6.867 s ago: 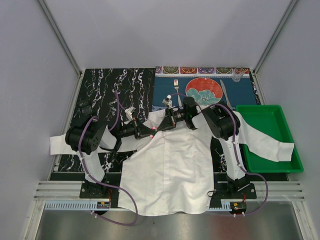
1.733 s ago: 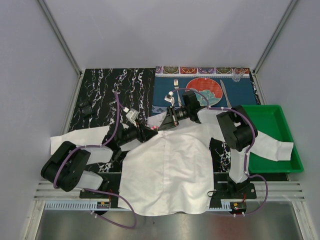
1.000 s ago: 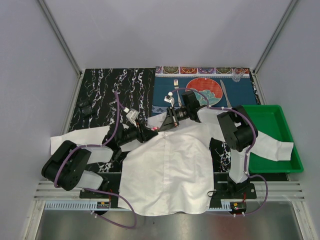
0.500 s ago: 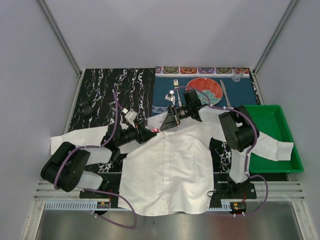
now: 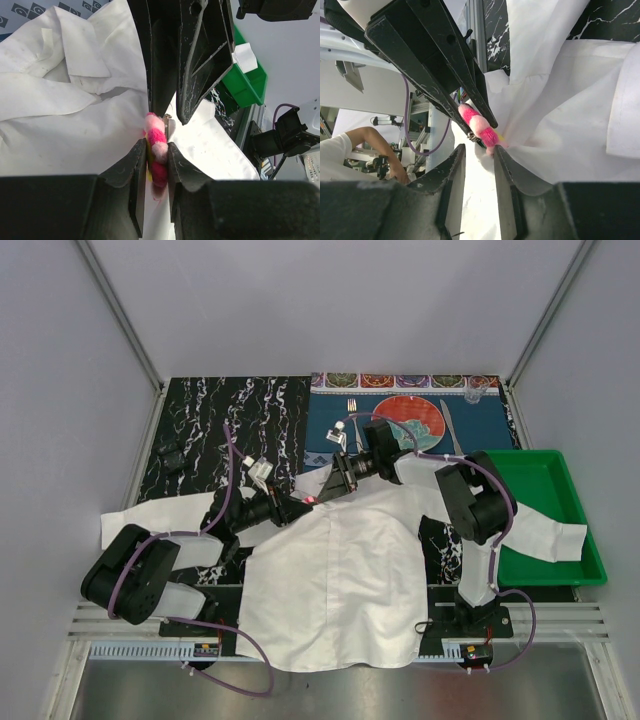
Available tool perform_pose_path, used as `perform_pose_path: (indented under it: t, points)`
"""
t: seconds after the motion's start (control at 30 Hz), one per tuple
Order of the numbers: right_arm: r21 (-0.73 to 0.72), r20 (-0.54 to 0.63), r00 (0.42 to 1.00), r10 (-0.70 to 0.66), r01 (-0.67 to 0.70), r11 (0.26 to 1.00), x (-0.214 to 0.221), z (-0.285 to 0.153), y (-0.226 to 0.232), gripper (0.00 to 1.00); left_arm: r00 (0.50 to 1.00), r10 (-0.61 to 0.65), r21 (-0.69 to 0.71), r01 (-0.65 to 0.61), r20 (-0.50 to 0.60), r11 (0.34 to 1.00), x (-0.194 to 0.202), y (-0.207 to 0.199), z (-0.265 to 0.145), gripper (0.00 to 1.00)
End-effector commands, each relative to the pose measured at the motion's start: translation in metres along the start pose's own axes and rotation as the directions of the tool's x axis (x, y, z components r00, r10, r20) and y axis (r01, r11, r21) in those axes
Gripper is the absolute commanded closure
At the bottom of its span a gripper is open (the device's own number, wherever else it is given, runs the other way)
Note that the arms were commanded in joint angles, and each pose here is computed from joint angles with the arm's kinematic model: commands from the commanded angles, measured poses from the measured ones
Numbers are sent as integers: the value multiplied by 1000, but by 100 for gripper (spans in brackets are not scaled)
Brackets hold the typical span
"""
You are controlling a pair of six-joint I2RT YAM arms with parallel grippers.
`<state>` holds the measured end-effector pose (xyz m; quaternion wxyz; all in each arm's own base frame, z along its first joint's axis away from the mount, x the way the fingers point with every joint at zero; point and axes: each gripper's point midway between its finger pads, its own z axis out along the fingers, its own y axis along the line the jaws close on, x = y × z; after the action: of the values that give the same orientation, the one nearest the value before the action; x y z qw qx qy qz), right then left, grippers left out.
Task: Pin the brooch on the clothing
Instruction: Pin the brooch to the clothes.
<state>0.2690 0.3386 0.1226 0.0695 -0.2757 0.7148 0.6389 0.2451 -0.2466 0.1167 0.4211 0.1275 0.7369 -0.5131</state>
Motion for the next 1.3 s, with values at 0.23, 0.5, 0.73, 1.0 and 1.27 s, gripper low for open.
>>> perform_pose_path:
  t: [0.23,0.5,0.73,1.0,1.27]
  points:
    - [-65,-27,994,-106,104,992,-7,13,22,88,993,73,70,-79,88,994,-28,-19,1,100]
    - [-42,-18,995,-101,100,994,-10,13,21,100,992,98,82,-105,79,991,-25,-21,-2,93]
    - [-33,-23,997,-79,78,996,-8,12,20,100,993,98,104,-105,63,989,-23,-23,-5,69]
    - [-7,-27,999,-30,30,1000,-6,12,19,100,992,112,134,-118,52,984,-20,-28,-8,51]
    - [5,-18,999,30,-30,1000,-8,8,12,100,992,125,133,-128,30,983,-16,-21,-20,54]
